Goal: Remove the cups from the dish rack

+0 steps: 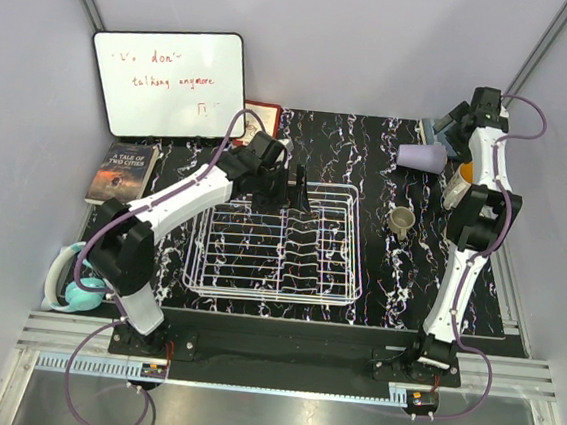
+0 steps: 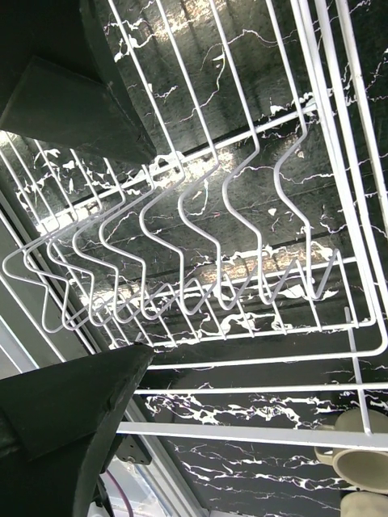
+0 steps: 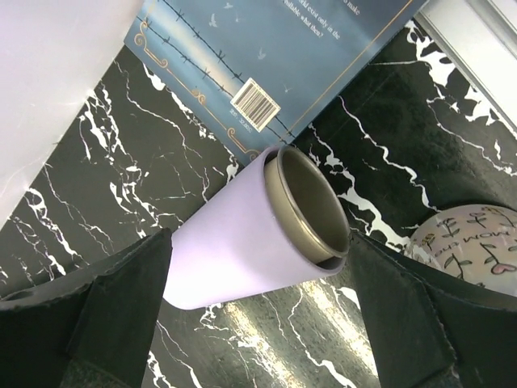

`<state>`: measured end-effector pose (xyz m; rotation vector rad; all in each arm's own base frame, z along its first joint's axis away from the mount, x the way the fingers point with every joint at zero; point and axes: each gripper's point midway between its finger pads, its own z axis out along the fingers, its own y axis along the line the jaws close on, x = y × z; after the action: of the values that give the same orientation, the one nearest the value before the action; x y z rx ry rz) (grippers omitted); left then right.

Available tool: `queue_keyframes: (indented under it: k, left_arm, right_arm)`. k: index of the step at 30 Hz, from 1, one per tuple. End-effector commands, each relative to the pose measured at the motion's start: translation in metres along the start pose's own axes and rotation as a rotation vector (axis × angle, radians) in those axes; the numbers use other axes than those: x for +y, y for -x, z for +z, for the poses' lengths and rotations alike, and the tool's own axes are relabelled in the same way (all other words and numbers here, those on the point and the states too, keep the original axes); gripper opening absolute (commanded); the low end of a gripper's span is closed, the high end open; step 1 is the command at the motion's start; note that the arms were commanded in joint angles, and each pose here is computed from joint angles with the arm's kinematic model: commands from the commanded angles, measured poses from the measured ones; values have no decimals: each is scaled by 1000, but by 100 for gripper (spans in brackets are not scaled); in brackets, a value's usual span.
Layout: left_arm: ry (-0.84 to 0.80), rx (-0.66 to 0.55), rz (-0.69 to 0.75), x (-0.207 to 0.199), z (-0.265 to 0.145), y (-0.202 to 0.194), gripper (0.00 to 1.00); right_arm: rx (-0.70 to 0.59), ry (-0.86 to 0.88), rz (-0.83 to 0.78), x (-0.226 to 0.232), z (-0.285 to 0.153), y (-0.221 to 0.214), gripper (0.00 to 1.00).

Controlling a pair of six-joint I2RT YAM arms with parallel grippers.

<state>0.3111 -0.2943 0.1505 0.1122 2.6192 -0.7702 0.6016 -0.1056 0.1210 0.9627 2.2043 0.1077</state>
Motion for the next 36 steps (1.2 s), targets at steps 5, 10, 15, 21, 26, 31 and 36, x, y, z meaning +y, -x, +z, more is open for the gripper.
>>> queue_keyframes:
  k: [5,10,15,21,26,31,36]
  left_arm:
    - [-38,-19,-6,-10,4,13,97]
    - [-40,-8,-11,-10,8,11,97]
    - [-45,-8,-7,-12,10,13,97]
    - [-45,0,-11,-10,13,13,97]
    - [-57,5,-15,-12,13,15,97]
    - [-61,12,-20,-13,15,15,97]
    - [-66,16,-22,-14,16,14,97]
  right_arm:
    - [13,86,14,7,16,3,96]
    - [16,127,25,17,18,5,96]
    - [6,147,26,24,18,10,97]
    - [23,171,23,31,22,5,98]
    - [62,226,32,47,16,-6,98]
    - [73,279,30,70,4,-11,97]
    - [98,317,26,86,-3,-21,93]
